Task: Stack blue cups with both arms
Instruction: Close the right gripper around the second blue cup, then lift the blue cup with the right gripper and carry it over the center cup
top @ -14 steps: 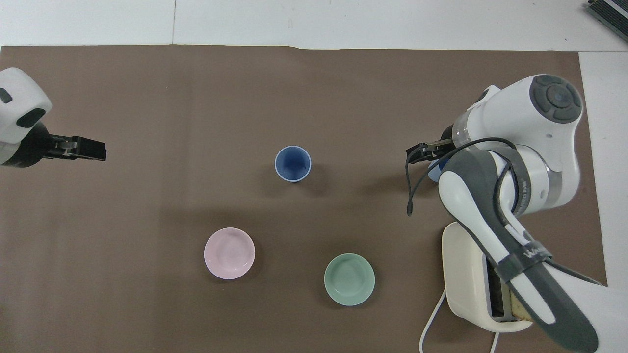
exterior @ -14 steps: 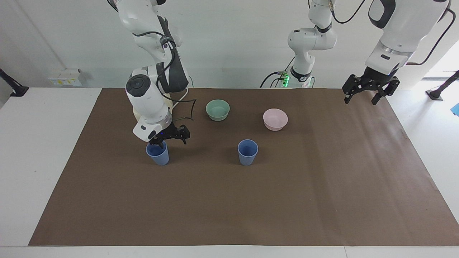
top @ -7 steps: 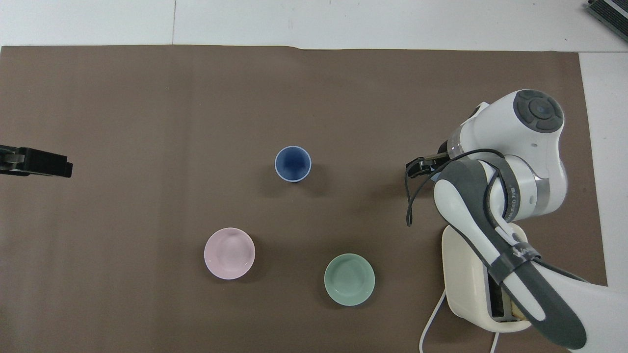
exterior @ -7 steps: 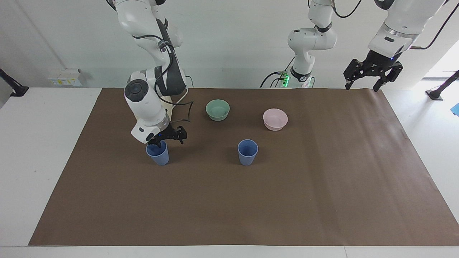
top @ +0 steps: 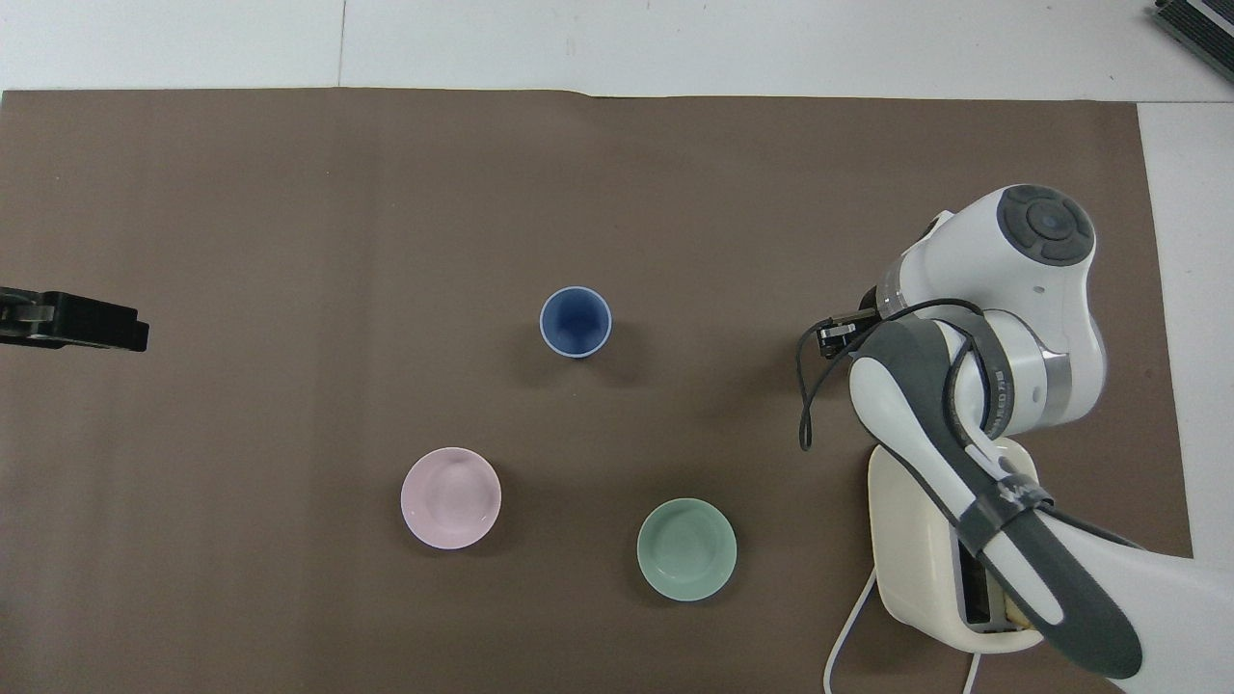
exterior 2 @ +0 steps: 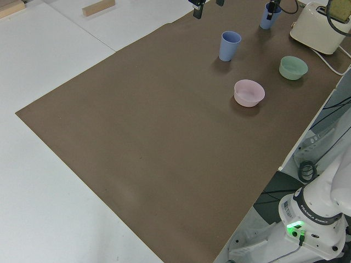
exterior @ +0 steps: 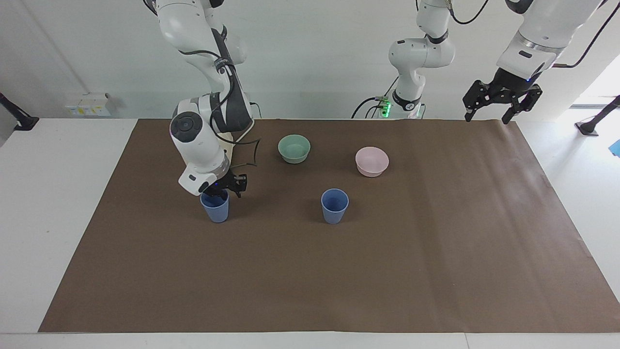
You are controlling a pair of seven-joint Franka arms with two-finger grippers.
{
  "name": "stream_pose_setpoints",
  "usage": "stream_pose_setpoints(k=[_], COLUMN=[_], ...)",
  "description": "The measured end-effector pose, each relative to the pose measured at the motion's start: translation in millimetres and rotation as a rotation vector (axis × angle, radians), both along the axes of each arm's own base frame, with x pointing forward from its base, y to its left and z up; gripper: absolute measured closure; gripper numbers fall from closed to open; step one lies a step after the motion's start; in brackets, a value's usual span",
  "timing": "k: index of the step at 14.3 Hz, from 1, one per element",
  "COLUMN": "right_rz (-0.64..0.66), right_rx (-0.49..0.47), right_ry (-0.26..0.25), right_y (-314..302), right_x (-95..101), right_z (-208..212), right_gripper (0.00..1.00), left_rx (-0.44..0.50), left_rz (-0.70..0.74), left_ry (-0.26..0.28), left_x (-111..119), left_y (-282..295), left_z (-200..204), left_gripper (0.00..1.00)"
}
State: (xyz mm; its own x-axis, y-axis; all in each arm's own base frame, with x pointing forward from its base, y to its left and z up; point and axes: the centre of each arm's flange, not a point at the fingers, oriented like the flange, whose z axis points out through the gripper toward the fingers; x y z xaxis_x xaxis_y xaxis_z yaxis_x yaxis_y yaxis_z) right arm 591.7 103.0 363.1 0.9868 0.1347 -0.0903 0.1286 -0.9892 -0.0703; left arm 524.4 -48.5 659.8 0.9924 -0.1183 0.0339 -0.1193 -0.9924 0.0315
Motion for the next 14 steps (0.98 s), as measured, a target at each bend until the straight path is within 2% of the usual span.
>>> stream_pose_setpoints(k=[2, 5, 7, 10, 14], right_rz=[0.007, 0.025, 0.039, 0.045, -0.008], right_rx=[-0.016, -0.042, -0.05, -0.056, -0.078], right_ry=[-0.009, -0.02, -0.007, 0.014, -0.021], right_y=[-3.0, -4.8, 0.5, 7.2, 56.2], right_x=[1.5, 3.3, 4.1, 10.4, 14.3], right_z=[2.8, 7.7, 15.7, 48.6, 107.2], right_gripper=[0.86, 0.91, 0.94, 0.95, 0.95], left_rx=[-0.001, 0.0, -0.001, -0.002, -0.002], left_rz=[0.0, -0.001, 0.002, 0.014, 0.016], left_ry=[0.002, 0.009, 0.008, 0.007, 0.007], left_x=[-0.2, -0.9, -1.1, -1.1, -1.1], left_y=[-0.3, -0.5, 1.0, 7.4, 8.5], left_z=[-0.5, -1.9, -1.2, -0.4, -0.3], left_gripper=[0.0, 0.0, 0.0, 0.0, 0.0])
